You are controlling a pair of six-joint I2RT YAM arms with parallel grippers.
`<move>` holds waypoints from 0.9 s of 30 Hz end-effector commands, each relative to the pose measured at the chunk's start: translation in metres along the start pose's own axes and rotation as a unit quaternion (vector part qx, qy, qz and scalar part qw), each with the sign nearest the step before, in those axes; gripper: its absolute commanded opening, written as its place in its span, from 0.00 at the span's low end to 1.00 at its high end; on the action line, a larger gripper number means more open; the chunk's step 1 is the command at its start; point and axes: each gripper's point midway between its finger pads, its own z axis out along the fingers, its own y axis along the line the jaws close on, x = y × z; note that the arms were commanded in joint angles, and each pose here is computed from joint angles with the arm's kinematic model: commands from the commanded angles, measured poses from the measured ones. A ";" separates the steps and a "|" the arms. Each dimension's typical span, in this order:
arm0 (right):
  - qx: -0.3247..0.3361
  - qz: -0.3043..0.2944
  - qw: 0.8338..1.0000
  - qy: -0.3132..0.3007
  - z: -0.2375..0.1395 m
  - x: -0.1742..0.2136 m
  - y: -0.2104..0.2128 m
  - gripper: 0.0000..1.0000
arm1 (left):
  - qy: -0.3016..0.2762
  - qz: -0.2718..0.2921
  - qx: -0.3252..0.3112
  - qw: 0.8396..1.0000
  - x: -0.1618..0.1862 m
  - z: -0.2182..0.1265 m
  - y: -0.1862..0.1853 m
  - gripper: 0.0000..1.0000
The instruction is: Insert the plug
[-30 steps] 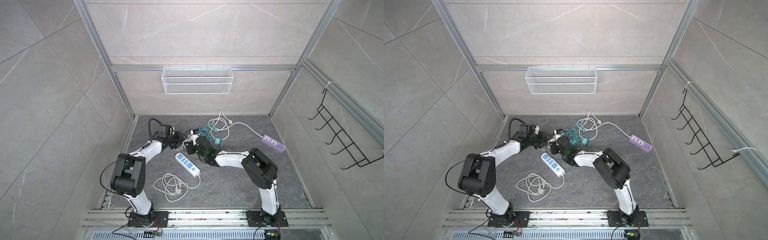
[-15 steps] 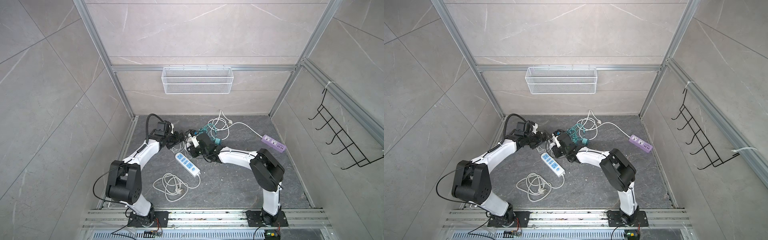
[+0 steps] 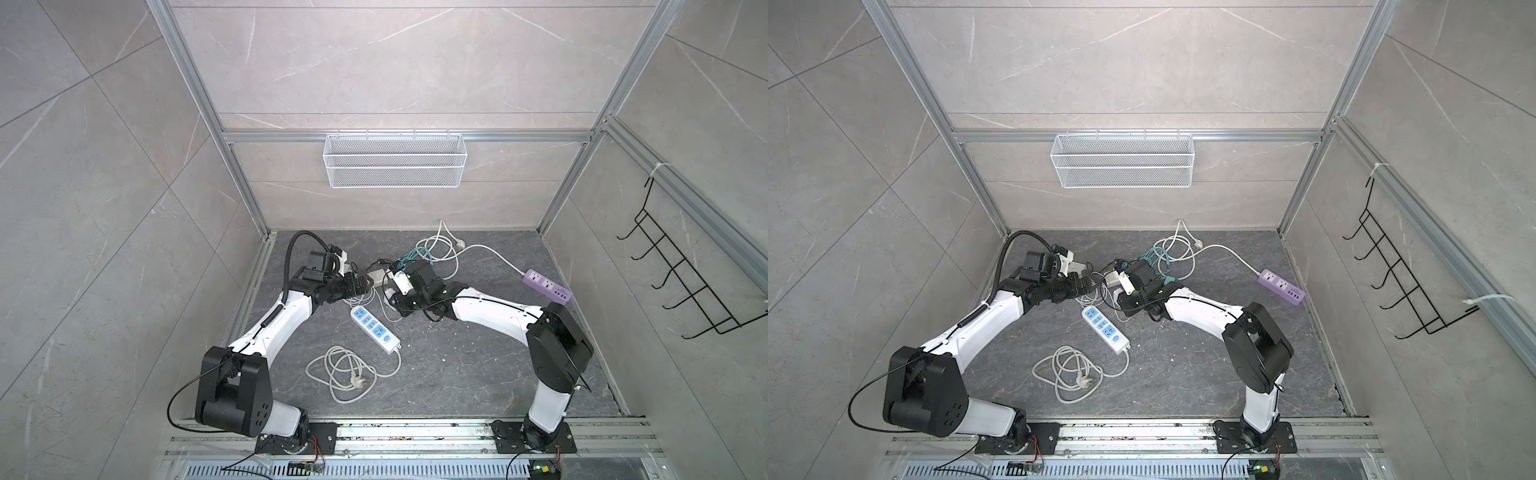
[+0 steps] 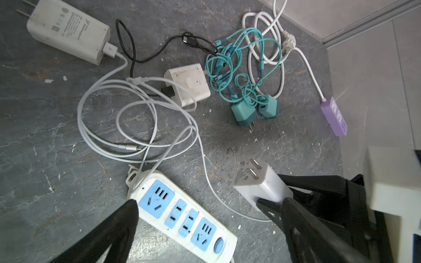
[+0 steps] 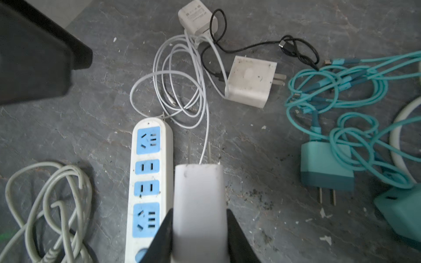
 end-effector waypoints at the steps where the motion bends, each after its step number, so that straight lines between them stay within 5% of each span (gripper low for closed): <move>1: 0.033 -0.020 0.999 0.032 -0.027 0.010 -0.012 0.16 | -0.011 0.048 -0.002 0.999 0.000 -0.011 -0.008 1.00; 10: 0.137 0.056 0.983 0.106 -0.082 0.034 -0.076 0.16 | -0.011 0.140 -0.023 0.990 0.005 0.001 -0.036 1.00; 17: 0.141 0.065 0.971 0.182 -0.092 0.075 -0.076 0.16 | -0.019 0.191 -0.059 0.980 -0.001 0.000 -0.033 1.00; 27: 0.074 0.100 0.968 0.218 -0.065 0.083 -0.055 0.16 | -0.089 0.376 -0.050 0.921 0.026 0.016 -0.057 1.00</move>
